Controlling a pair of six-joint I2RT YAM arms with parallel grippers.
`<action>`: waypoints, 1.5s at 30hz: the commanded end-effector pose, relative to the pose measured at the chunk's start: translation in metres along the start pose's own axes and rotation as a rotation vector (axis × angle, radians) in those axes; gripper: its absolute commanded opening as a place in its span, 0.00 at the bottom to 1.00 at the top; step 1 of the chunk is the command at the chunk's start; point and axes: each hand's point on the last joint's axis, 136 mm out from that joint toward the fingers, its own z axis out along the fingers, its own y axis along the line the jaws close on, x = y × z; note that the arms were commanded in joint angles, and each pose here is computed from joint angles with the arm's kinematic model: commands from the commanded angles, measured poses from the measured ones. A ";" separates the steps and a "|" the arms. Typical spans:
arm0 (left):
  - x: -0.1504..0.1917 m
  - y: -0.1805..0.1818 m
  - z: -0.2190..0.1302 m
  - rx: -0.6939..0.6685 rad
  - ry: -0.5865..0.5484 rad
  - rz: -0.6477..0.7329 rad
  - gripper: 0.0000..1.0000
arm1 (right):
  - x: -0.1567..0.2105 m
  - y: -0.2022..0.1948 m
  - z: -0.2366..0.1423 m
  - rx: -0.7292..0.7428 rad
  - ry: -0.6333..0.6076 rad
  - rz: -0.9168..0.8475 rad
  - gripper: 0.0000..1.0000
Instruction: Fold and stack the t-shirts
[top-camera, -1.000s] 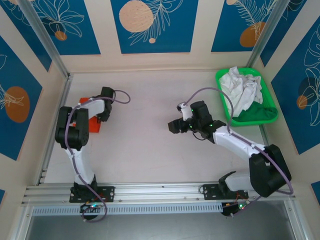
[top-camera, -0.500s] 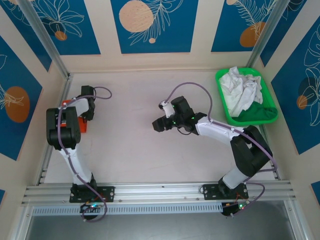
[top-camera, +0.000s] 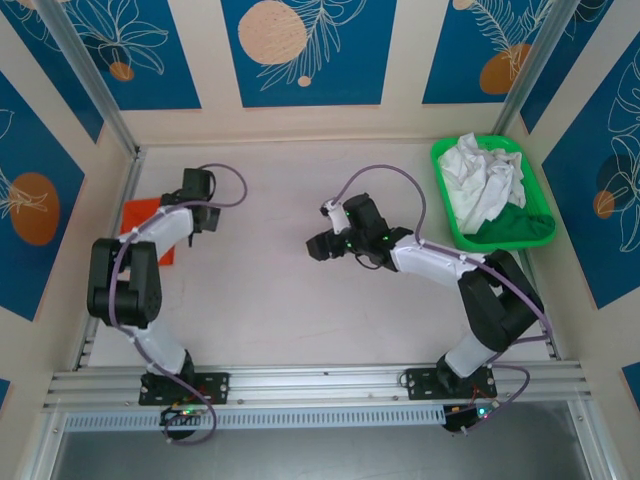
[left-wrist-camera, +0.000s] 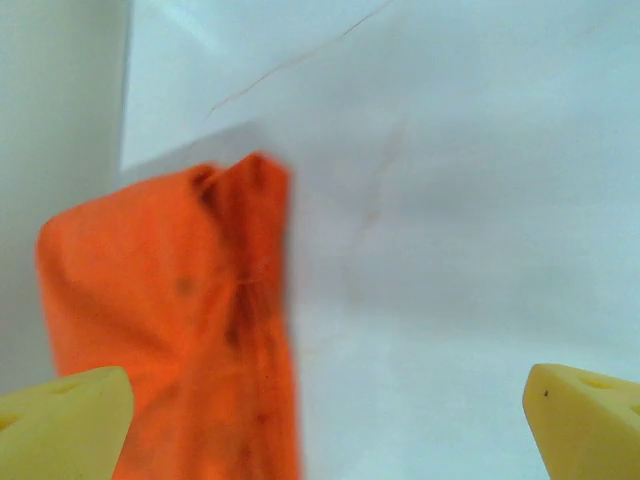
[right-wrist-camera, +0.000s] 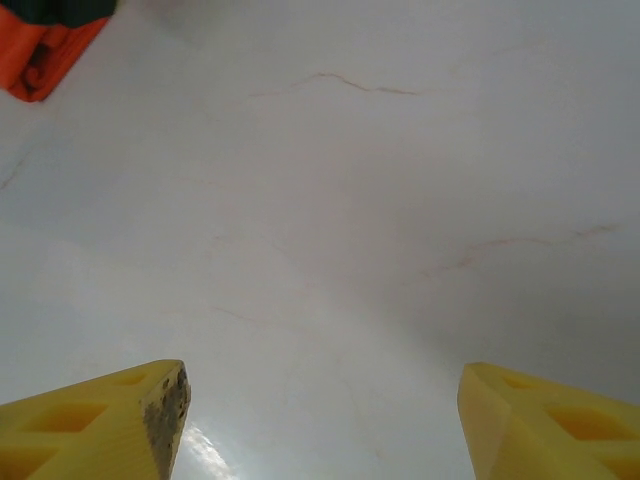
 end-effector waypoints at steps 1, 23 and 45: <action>-0.021 -0.027 -0.026 0.175 -0.174 -0.108 1.00 | -0.016 -0.027 -0.023 0.109 -0.104 0.018 0.74; 0.027 -0.038 -0.059 0.211 -0.583 -0.217 0.99 | 0.026 -0.217 -0.143 0.609 -0.449 0.096 0.99; 0.036 -0.022 -0.021 0.167 -0.559 -0.330 1.00 | 0.036 -0.233 -0.110 0.520 -0.447 0.137 0.99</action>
